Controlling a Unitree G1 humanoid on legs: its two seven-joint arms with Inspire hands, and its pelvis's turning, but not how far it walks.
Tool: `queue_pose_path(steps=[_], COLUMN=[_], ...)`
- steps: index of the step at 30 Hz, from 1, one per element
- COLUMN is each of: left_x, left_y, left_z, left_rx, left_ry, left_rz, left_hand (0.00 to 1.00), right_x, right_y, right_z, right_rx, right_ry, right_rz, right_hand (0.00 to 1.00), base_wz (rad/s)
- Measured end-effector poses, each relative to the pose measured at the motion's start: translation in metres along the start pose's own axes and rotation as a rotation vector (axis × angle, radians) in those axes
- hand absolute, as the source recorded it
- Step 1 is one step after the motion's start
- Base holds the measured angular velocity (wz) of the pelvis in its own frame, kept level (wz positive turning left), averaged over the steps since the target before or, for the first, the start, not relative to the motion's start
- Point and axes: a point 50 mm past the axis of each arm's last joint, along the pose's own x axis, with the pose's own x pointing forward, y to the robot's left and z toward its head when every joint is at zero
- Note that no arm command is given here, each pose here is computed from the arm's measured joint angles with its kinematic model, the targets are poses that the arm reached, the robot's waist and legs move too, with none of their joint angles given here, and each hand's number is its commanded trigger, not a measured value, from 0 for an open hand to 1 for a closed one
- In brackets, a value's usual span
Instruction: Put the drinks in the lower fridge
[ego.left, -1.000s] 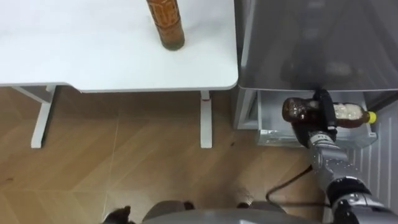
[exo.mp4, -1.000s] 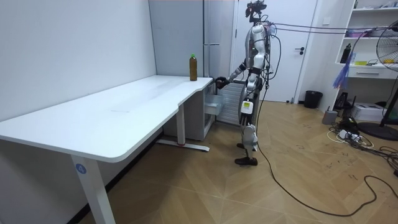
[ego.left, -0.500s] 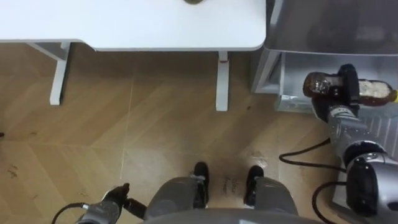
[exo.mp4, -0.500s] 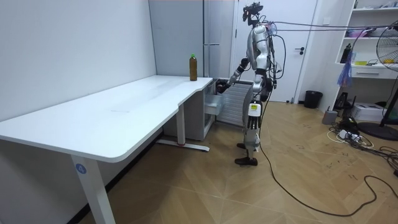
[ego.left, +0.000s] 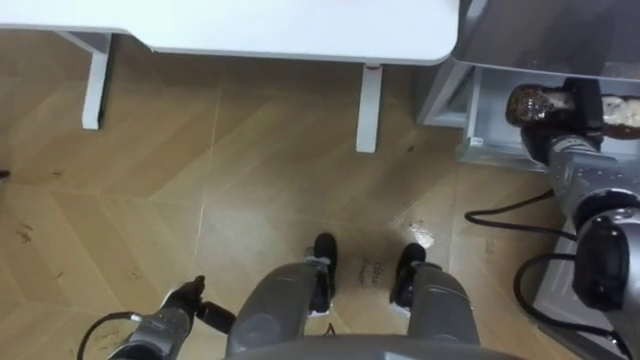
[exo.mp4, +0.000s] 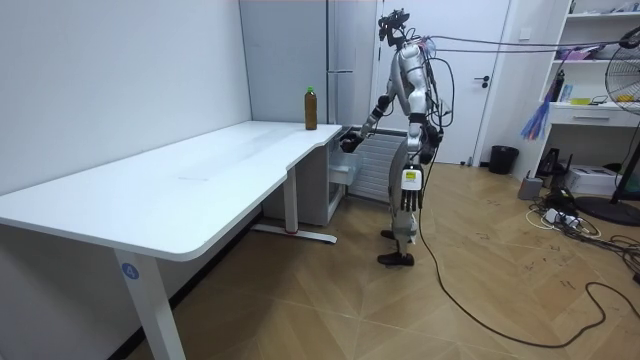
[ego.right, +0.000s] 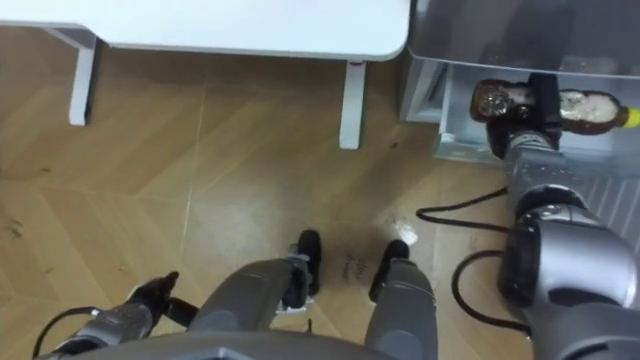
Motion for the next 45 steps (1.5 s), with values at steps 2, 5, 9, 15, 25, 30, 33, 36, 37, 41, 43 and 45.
queue_pose_path(steps=[2,5,9,15,25,30,33,36,37,41,43,45], left_x=[0.0000,-0.0002,-0.0004,-0.0006,-0.0007,-0.0006,-0.0006,-0.0006,-0.0006,-0.0006,-0.0005,-0.0004], left_y=[0.0030,0.0078,0.0108,0.0120,0.0118,0.0119,0.0118,0.0112,0.0111,0.0109,0.0111,0.0111], left_z=[0.0002,0.0000,-0.0019,-0.0042,-0.0047,-0.0038,-0.0039,-0.0038,-0.0039,-0.0039,-0.0032,-0.0023], left_rx=[0.002,0.007,0.010,0.012,0.010,0.011,0.011,0.011,0.011,0.011,0.011,0.011], left_ry=[0.000,0.000,0.009,0.015,0.017,0.015,0.016,0.016,0.016,0.017,0.015,0.013], left_rz=[0.005,0.007,0.005,0.012,0.008,0.007,0.004,-0.007,-0.009,-0.012,-0.011,-0.010], left_hand=[0.00,0.00,0.00,0.00,0.00,0.00,0.00,0.00,0.00,0.00,0.00,0.00], right_x=[0.0000,0.0001,0.0004,0.0004,0.0007,0.0007,0.0007,0.0007,0.0007,0.0007,0.0007,0.0007], right_y=[0.0005,0.0020,0.0044,0.0050,0.0088,0.0087,0.0093,0.0099,0.0099,0.0095,0.0095,0.0095], right_z=[0.0005,0.0005,0.0001,0.0028,0.0023,0.0023,0.0022,0.0021,0.0021,0.0020,0.0020,0.0020], right_rx=[-0.015,-0.023,-0.022,-0.023,-0.018,-0.018,-0.020,-0.020,-0.020,-0.023,-0.028,-0.029], right_ry=[0.002,0.008,0.014,0.008,0.009,0.009,0.009,0.010,0.010,0.010,0.010,0.010], right_rz=[-0.002,-0.003,-0.009,-0.020,-0.019,-0.020,-0.019,-0.018,-0.018,-0.019,-0.019,-0.019], right_hand=[0.00,0.00,0.00,0.00,1.00,1.00,1.00,1.00,1.00,1.00,1.00,1.00], base_wz=[-0.02,0.00,0.00,-0.01,0.00,0.00,0.00,0.00,0.00,0.00,0.00,0.00])
